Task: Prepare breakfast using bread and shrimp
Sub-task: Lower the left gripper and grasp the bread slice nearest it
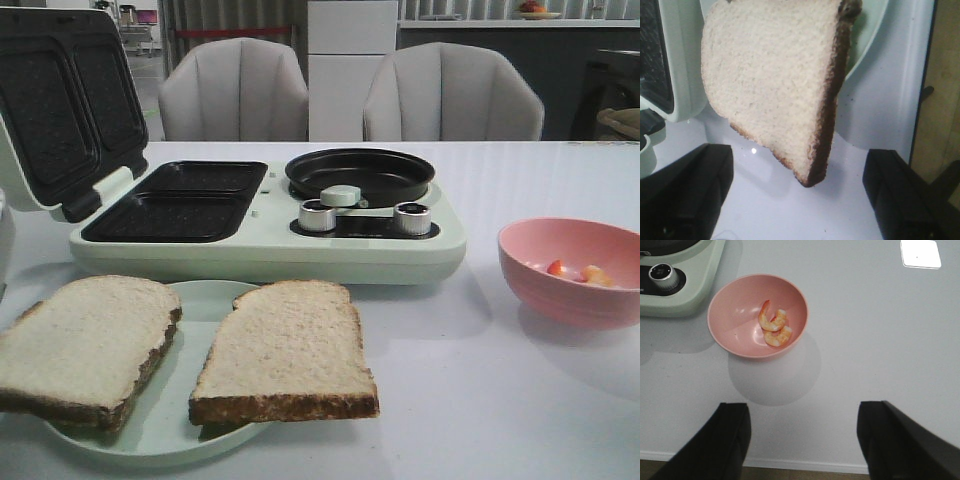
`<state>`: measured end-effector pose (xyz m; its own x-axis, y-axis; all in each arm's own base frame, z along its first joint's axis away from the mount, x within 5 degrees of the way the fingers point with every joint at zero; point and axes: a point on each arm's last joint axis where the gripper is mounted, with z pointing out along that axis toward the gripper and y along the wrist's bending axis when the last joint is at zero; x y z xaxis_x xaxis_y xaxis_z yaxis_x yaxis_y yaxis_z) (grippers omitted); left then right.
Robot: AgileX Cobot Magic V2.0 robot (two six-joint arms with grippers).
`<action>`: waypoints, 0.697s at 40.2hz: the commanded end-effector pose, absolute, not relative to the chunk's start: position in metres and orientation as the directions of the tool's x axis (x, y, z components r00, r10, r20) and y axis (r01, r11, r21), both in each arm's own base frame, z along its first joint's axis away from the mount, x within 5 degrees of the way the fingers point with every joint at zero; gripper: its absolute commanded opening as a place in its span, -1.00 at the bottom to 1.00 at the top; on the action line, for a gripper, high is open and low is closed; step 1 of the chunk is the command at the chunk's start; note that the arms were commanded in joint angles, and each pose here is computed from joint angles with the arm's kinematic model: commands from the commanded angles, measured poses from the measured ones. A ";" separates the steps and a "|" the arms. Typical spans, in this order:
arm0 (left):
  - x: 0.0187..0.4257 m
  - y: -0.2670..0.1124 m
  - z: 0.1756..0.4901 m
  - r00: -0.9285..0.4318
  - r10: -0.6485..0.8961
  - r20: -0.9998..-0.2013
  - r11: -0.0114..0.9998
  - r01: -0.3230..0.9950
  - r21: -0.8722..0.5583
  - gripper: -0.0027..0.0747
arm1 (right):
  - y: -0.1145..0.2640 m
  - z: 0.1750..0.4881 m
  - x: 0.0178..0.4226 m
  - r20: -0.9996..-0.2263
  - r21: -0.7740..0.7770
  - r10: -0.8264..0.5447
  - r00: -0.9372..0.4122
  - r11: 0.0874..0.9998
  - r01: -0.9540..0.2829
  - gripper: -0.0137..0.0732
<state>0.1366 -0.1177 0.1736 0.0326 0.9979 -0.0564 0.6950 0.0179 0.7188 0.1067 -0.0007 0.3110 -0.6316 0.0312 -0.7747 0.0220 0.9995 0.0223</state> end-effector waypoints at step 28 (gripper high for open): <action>0.163 -0.133 0.163 -0.090 0.996 0.012 0.043 0.579 0.814 0.08 | -0.001 0.325 0.112 -0.827 0.014 0.023 -0.562 1.000 0.020 0.60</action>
<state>0.1555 -0.1328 0.1489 -0.0312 0.9988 0.0372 0.6598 -0.0073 0.7514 0.1067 -0.0007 0.3110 -0.6316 0.0312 -0.7747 0.0220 0.9995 0.0223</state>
